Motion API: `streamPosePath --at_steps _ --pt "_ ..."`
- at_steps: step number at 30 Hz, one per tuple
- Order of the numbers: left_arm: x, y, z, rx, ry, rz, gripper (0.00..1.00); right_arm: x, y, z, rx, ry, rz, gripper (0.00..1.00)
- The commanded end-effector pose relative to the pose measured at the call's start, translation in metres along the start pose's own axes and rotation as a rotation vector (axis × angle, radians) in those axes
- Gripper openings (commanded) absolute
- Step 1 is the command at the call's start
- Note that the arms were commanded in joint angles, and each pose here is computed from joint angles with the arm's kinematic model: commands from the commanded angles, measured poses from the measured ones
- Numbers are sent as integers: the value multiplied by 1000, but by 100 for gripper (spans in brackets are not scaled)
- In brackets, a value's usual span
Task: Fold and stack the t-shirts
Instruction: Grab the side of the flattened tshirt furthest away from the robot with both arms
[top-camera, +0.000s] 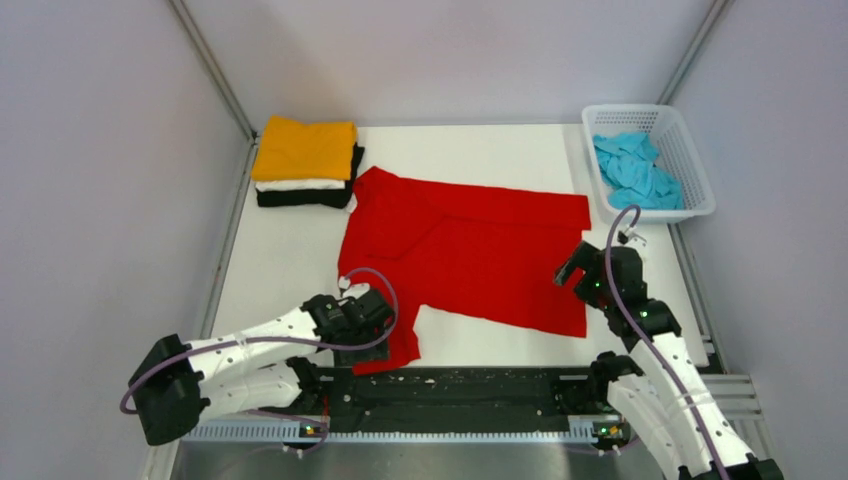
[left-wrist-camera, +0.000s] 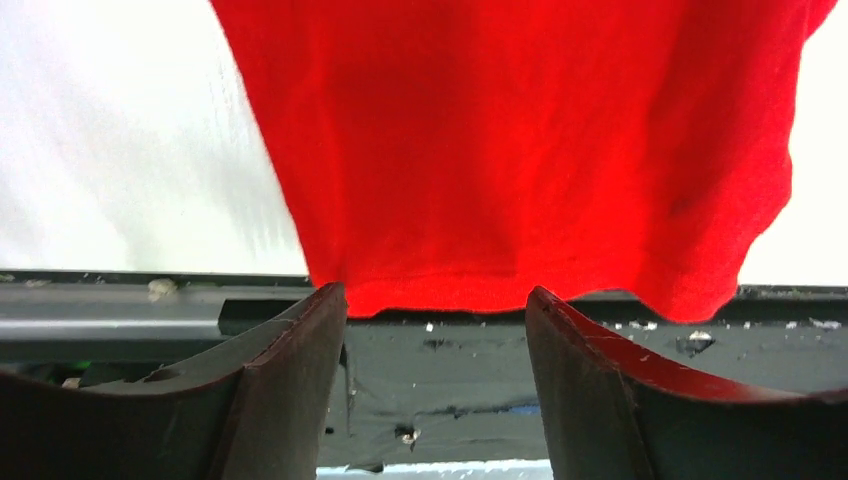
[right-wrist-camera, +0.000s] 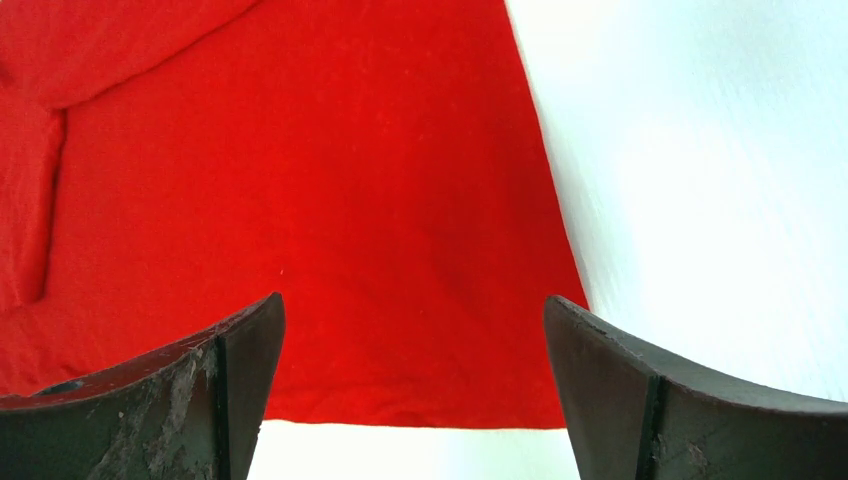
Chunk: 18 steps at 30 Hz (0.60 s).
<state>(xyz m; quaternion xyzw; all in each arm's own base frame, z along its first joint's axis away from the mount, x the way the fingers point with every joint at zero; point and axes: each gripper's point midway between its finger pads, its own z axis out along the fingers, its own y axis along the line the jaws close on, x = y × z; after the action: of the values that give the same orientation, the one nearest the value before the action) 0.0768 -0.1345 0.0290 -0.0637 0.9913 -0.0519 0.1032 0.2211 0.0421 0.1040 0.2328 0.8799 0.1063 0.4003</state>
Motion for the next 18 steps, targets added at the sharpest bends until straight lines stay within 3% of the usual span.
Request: streamPosePath --at_steps 1,4,8,10,13,18 --pt "-9 -18 19 58 -51 -63 66 -3 1 -4 2 -31 91 99" --pt "-3 -12 28 13 -21 -64 51 -5 -3 -5 33 -35 98 99" --pt "-4 -2 32 -44 -33 -72 49 -6 -11 -9 78 -35 106 99" --pt "-6 -3 35 -37 -47 -68 39 -1 -9 -10 67 -13 120 98" --pt "-13 -10 36 -34 -65 -64 1 20 -7 -5 59 57 134 96" --pt "-27 -26 29 6 -103 -28 0 47 7 1 118 139 -1 95"
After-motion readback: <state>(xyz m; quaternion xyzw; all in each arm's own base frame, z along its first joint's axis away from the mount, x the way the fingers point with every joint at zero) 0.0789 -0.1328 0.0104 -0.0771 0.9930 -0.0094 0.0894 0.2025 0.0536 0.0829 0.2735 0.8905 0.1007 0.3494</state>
